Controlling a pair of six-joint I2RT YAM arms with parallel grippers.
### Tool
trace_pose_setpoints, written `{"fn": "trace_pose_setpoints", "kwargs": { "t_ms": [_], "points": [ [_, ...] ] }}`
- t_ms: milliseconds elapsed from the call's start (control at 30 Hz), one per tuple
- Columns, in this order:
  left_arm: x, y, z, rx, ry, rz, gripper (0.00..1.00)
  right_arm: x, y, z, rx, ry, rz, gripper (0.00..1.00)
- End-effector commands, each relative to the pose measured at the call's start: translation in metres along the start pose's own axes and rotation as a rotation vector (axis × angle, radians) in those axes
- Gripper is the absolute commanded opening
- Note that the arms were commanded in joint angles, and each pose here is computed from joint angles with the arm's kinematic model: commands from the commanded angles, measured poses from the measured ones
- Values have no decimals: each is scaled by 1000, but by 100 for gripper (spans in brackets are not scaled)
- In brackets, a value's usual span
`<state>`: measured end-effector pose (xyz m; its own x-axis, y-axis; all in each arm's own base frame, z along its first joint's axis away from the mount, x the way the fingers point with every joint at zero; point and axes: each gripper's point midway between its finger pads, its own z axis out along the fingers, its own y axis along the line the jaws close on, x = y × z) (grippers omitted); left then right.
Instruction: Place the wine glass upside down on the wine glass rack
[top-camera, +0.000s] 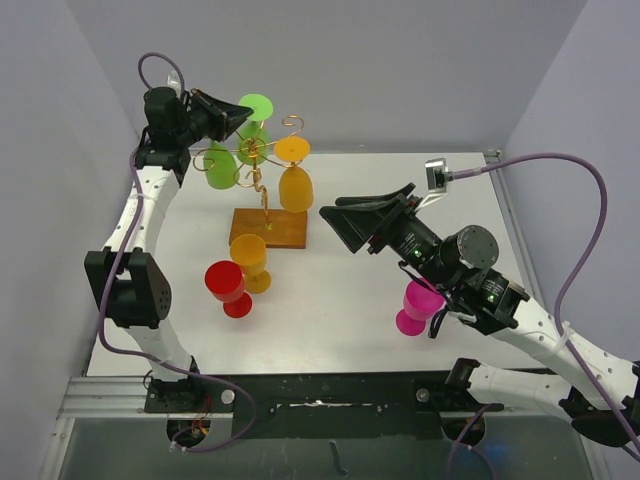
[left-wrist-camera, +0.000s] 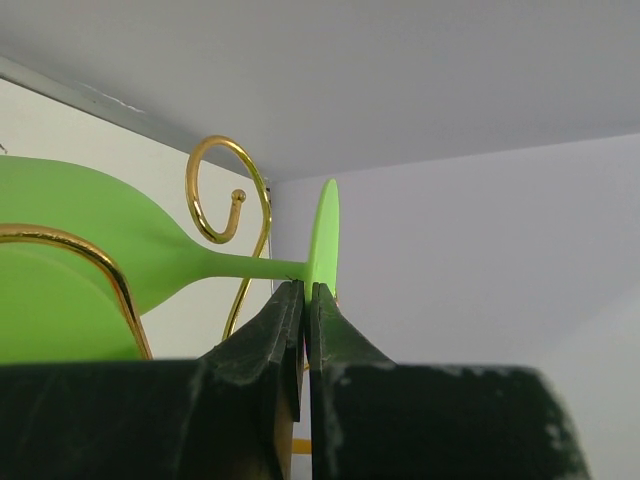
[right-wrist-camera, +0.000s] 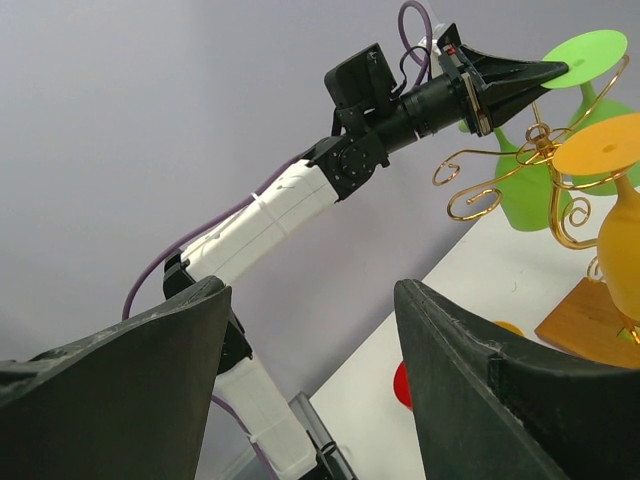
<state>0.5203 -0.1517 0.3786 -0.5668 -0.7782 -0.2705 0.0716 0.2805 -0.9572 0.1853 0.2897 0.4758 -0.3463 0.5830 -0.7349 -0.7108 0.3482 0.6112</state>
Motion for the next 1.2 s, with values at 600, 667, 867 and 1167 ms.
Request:
{"fn": "trace_pose_setpoints", "kwargs": {
  "t_ms": [600,667,867,1167],
  "points": [
    [-18,-44,21,20,-89,142,0,-19,9,-6,-16,-70,-2,67],
    [-18,-45,23,19,-89,143,0,-20,9,-5,-16,-72,-6,67],
    [-25,-42,29,-5,-106,148,0,-19,9,-2,-15,-67,-8,67],
    [-31,-39,27,-24,-120,150,0,-20,11,-2,-22,-67,-6,67]
  ]
}}
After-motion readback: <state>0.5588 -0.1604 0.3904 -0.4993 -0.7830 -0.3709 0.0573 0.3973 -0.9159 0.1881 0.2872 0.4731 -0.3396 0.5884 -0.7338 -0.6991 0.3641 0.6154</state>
